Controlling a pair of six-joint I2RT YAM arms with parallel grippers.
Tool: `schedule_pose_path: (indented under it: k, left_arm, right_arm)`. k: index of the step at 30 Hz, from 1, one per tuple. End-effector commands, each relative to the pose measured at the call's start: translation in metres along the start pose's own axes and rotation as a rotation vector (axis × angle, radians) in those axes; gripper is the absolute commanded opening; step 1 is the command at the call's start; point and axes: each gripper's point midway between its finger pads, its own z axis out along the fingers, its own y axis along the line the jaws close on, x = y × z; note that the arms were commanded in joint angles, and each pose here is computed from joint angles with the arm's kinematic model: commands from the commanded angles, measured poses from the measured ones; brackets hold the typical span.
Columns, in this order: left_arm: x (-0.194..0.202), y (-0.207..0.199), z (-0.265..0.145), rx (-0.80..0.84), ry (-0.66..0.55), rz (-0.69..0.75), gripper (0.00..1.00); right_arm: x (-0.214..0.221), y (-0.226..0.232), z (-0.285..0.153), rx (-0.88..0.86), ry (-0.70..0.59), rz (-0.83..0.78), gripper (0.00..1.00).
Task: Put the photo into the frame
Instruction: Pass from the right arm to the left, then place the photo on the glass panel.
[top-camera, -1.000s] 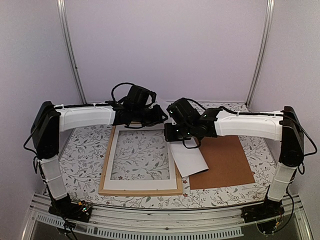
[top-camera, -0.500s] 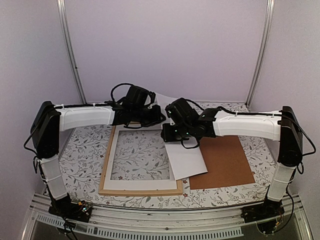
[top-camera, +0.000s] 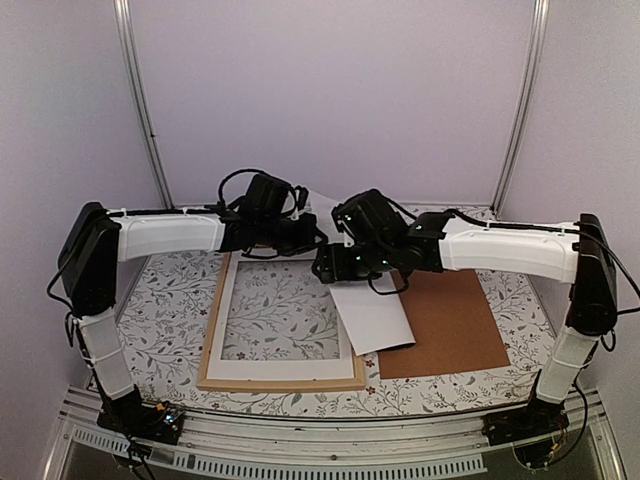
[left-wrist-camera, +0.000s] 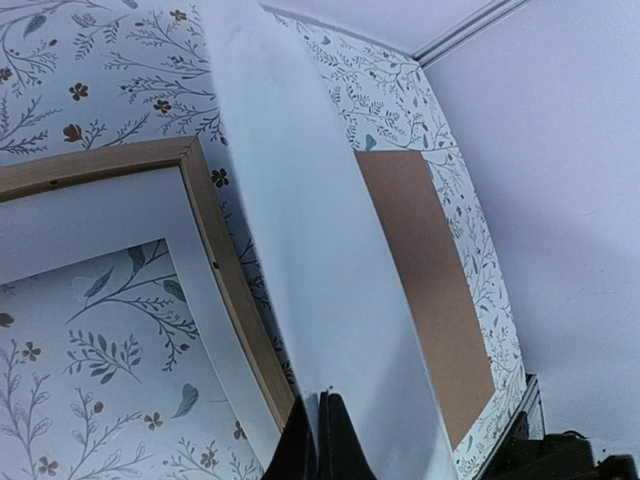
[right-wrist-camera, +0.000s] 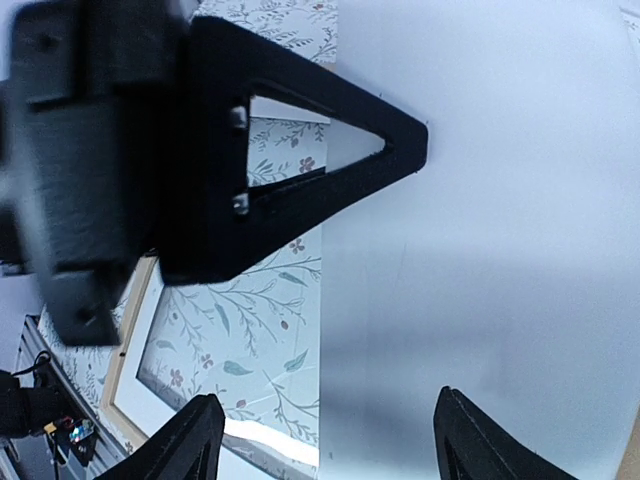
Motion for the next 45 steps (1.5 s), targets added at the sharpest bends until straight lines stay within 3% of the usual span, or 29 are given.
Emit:
schedule_pose_path:
  k: [1, 6, 11, 18, 27, 30, 37, 45]
  left_arm:
    - [-0.017, -0.012, -0.023, 0.076, -0.027, 0.060, 0.00]
    - [-0.022, -0.019, -0.040, 0.112, -0.027, 0.100, 0.00]
    - [-0.028, -0.034, -0.060, 0.168, -0.028, 0.135, 0.00]
    - [-0.030, -0.084, -0.100, 0.349, 0.006, 0.182, 0.00]
    - [-0.028, -0.131, -0.154, 0.522, 0.011, 0.238, 0.00]
    - [-0.030, -0.128, -0.165, 0.504, -0.003, 0.246, 0.00]
    - [-0.035, -0.067, -0.173, 0.394, 0.009, 0.135, 0.00]
    - [-0.052, -0.087, -0.206, 0.501, -0.046, 0.154, 0.00]
  right_arm:
    - [-0.018, 0.017, -0.053, -0.100, -0.058, -0.051, 0.77]
    - [-0.035, 0.007, -0.091, -0.115, -0.128, -0.066, 0.79]
    - [-0.051, -0.032, -0.112, -0.069, -0.182, -0.021, 0.79]
    - [-0.072, -0.106, -0.138, 0.060, -0.249, 0.071, 0.80]
    - [-0.092, -0.152, -0.168, 0.158, -0.323, 0.113, 0.80]
    - [-0.096, -0.160, -0.173, 0.176, -0.336, 0.121, 0.81]
    - [-0.091, -0.174, -0.167, 0.210, -0.317, 0.130, 0.81]
    - [-0.079, -0.182, -0.144, 0.231, -0.260, 0.136, 0.81]
